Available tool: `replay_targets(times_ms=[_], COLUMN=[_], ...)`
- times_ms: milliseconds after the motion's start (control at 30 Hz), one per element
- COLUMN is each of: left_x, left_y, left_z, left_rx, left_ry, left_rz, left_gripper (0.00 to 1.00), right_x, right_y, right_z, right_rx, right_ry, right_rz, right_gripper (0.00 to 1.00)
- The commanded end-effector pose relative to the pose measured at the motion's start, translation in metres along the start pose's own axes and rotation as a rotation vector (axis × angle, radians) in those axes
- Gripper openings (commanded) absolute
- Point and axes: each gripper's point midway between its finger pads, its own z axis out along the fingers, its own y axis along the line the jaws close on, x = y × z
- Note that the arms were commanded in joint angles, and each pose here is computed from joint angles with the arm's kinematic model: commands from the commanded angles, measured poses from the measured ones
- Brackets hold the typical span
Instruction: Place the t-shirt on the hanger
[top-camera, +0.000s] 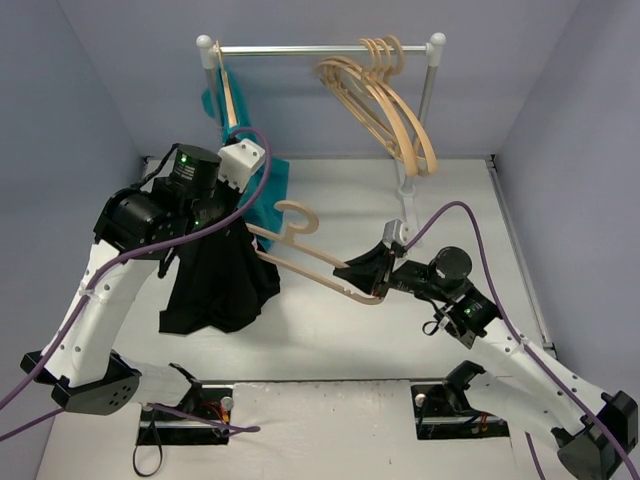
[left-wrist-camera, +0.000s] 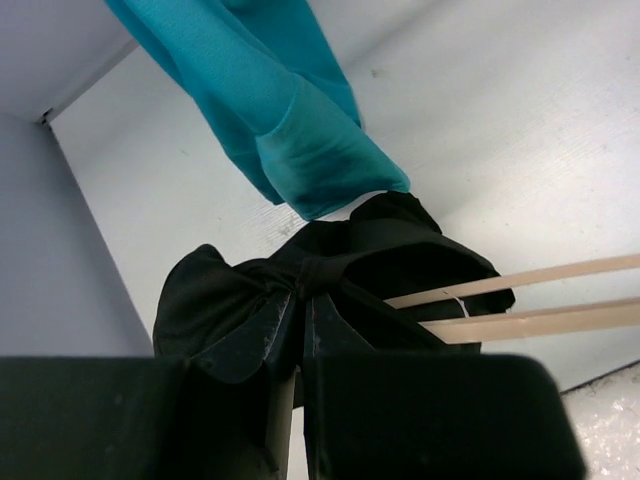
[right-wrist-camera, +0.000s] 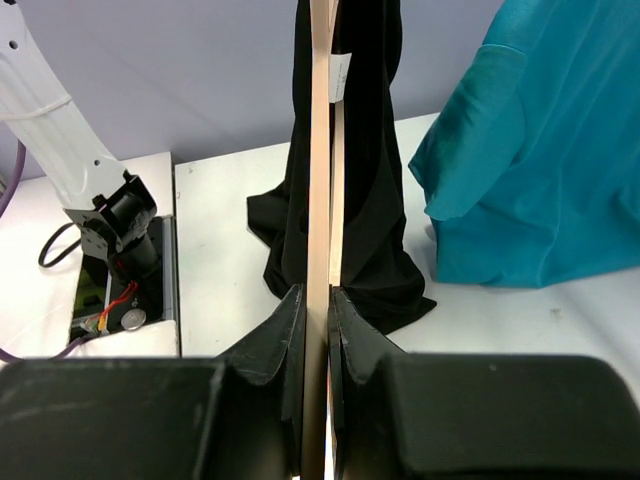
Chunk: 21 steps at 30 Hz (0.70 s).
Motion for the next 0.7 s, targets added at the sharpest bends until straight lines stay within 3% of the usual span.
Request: replay_targets(times_ms=[0,200,667], left_x=[-0.026,-0.05,-0.104], left_y=[-0.008,-0.043,-0.063], left_z=[-0.024,-0.043,-0.079], left_rx=[0.087,0.297,0.426], left_ry=[-0.136,-0.24,-0.431], left_rz=[0.019,0.064,0.123], left_gripper=[0.01,0.01,0.01], right_x=[-0.06,-0.093,-0.151], right_y=[0.011,0.004,-0.005], right_z=[0.002,0.01,0.023], right_rx=[-0.059,-0.048,-0.097], right_ry=[-0.176,-0.228,-0.305], right_rz=[-0.138,-0.199,-0.277], right_gripper=[0.0,0.0,0.0])
